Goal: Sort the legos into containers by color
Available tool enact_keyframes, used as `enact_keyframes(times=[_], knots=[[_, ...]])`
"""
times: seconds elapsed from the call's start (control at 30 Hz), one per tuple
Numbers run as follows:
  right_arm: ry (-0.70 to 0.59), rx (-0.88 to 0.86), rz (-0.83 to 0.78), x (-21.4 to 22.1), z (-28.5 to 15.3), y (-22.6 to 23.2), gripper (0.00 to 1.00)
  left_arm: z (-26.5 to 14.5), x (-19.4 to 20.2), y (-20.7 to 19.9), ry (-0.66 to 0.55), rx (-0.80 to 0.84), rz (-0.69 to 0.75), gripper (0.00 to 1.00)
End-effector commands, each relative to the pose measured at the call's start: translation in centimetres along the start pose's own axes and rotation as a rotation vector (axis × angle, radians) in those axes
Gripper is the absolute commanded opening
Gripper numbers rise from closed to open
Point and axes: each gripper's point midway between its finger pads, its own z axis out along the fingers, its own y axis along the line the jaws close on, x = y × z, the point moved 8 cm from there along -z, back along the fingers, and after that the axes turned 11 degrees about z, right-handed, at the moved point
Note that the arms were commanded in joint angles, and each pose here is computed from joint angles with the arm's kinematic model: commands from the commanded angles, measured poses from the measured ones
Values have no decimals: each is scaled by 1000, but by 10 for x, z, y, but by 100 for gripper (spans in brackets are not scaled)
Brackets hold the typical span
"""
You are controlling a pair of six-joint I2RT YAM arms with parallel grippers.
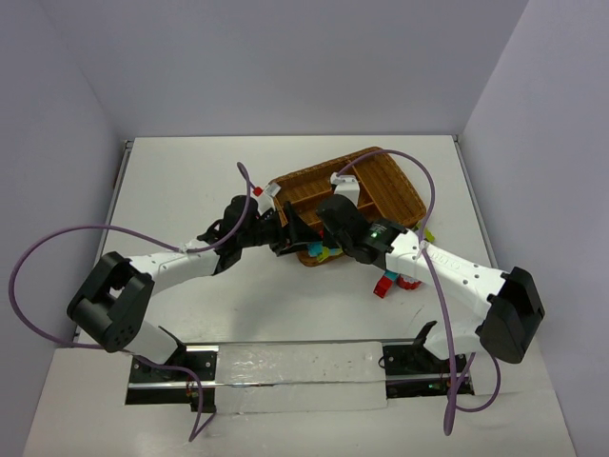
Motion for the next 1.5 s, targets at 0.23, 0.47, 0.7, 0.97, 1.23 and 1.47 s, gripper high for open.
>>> enact_keyframes(times=[0.23, 0.47, 0.7, 0.97, 1.23, 1.47], knots=[[-46, -29, 59, -21, -1, 11, 0, 0, -2, -7, -26, 40, 33, 77], [-42, -38, 66, -22, -3, 8, 0, 4, -1, -5, -17, 37, 33, 74], [-40, -52, 75, -23, -4, 10, 0, 11, 0, -8, -2, 45, 39, 73], [-39, -72, 83, -26, -7, 13, 0, 15, 2, -10, 4, 44, 43, 69], [-35, -89, 92, -28, -8, 17, 0, 17, 3, -13, 0, 51, 39, 65], [-30, -97, 97, -27, -8, 18, 0, 17, 4, -13, -7, 47, 36, 27]])
